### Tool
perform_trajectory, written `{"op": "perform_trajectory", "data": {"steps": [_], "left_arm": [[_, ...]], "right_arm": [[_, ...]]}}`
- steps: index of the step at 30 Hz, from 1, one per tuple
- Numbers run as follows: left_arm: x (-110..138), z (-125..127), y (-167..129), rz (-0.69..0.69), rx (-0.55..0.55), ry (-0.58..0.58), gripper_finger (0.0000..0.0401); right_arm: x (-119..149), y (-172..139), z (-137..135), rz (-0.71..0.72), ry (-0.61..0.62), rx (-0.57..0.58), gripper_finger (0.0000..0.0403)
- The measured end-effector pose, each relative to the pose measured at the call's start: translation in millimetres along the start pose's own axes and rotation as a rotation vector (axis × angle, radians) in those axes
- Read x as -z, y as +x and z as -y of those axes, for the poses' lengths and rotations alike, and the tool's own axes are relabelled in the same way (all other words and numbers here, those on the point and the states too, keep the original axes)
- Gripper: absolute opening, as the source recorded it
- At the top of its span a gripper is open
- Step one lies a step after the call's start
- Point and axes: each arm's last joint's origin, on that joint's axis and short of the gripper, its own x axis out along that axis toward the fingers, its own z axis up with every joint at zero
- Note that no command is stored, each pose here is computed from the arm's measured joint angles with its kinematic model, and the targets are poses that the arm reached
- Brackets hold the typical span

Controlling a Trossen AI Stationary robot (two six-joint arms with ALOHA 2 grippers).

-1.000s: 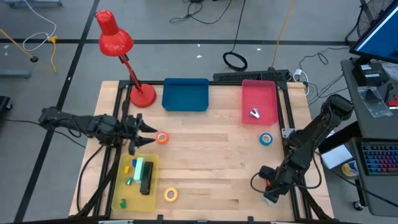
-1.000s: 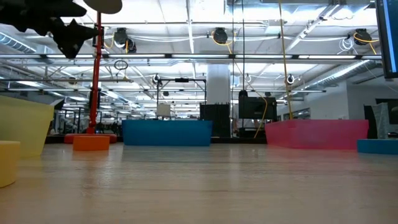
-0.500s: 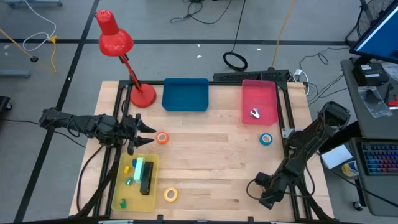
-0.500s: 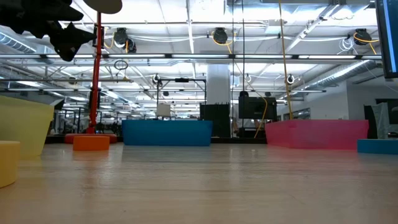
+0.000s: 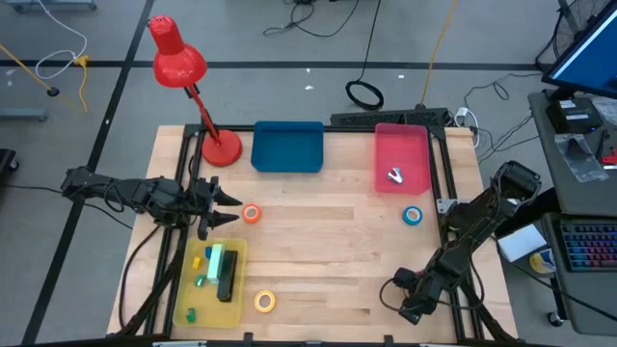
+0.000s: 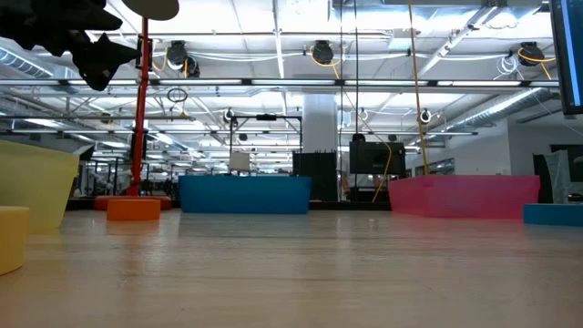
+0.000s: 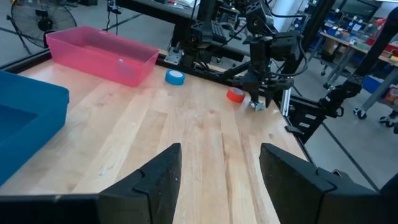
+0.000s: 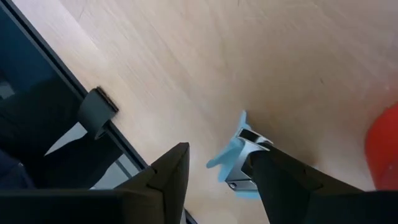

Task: Pick and place Stapler, Stapler remover, tape
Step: Put the blue staple remover into the red bin

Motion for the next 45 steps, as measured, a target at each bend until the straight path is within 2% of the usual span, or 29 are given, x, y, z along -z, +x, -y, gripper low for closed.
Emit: {"op": "perform_trajectory", "data": {"steps": [10, 19, 22, 27, 30, 34, 39, 45], "left_arm": [[0.0, 0.0, 0.0, 0.000, 0.000, 0.000, 0.0216], [0.2, -0.1, 0.0, -0.003, -0.001, -0.004, 0.0216], [1.2, -0.4, 0.0, -0.013, -0.005, -0.019, 0.0216], [1.4, -0.5, -0.1, -0.016, -0.006, -0.040, 0.0216], [1.4, -0.5, -0.1, -0.016, -0.006, -0.040, 0.0216], [1.3, -0.5, 0.0, -0.015, -0.006, -0.040, 0.0216], [1.1, -0.4, 0.0, -0.013, -0.005, -0.055, 0.0216], [1.1, -0.4, 0.0, -0.013, -0.005, -0.058, 0.0216]], "right_arm": [[-0.6, 3.4, -2.1, 0.010, 0.014, -0.015, 0.0038], [0.0, 1.6, -4.9, 0.013, 0.016, -0.048, 0.0036], [1.9, -5.3, -11.4, 0.001, -0.002, -0.124, 0.0036], [8.4, -37.9, -30.7, -0.022, -0.105, -0.377, 0.0036], [2.6, -69.2, -34.7, 0.109, -0.144, -0.503, 0.0036], [-19.7, -107.6, -21.3, 0.408, -0.181, -0.498, 0.0036], [-51.2, -151.2, 13.0, 0.769, -0.192, -0.320, 0.0036], [-80.4, -191.2, 56.1, 1.041, -0.119, -0.079, 0.0036]]}}
